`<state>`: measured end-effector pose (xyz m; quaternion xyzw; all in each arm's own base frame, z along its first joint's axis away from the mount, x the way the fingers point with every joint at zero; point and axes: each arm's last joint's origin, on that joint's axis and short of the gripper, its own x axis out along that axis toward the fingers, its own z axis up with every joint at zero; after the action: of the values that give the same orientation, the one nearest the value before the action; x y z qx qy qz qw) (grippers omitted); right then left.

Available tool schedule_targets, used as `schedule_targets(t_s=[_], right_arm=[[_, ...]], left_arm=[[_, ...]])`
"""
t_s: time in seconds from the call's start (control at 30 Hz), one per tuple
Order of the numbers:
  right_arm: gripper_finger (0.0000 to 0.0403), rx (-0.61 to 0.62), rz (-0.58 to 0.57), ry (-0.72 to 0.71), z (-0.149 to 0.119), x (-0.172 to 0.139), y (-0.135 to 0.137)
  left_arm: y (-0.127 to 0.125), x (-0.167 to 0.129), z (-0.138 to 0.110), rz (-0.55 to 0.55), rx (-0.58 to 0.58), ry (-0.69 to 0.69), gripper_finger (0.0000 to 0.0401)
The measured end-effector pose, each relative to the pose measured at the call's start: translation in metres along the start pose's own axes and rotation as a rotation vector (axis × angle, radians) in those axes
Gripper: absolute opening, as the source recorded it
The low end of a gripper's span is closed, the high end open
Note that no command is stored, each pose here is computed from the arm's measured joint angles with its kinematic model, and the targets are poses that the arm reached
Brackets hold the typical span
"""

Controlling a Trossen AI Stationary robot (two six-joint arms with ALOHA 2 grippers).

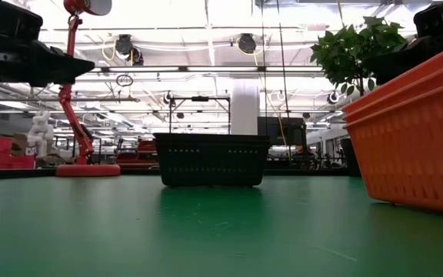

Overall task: Stack baskets by color
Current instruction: Return to Home Position

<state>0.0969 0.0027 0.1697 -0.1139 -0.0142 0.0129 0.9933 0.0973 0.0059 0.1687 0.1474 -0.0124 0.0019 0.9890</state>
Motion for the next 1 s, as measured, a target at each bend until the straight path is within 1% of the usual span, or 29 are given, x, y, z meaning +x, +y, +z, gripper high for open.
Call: schedule_targets(t_s=[0.23,1.0], right_arm=[[0.0,0.0,0.0,0.0,0.0,0.0,0.0],[0.0,0.0,0.0,0.0,0.0,0.0,0.0]], left_arm=[[0.0009,0.0,-0.0006,0.032,0.021,0.013,0.0019],[0.001,0.0,-0.0006,0.033,0.013,0.014,0.0019]])
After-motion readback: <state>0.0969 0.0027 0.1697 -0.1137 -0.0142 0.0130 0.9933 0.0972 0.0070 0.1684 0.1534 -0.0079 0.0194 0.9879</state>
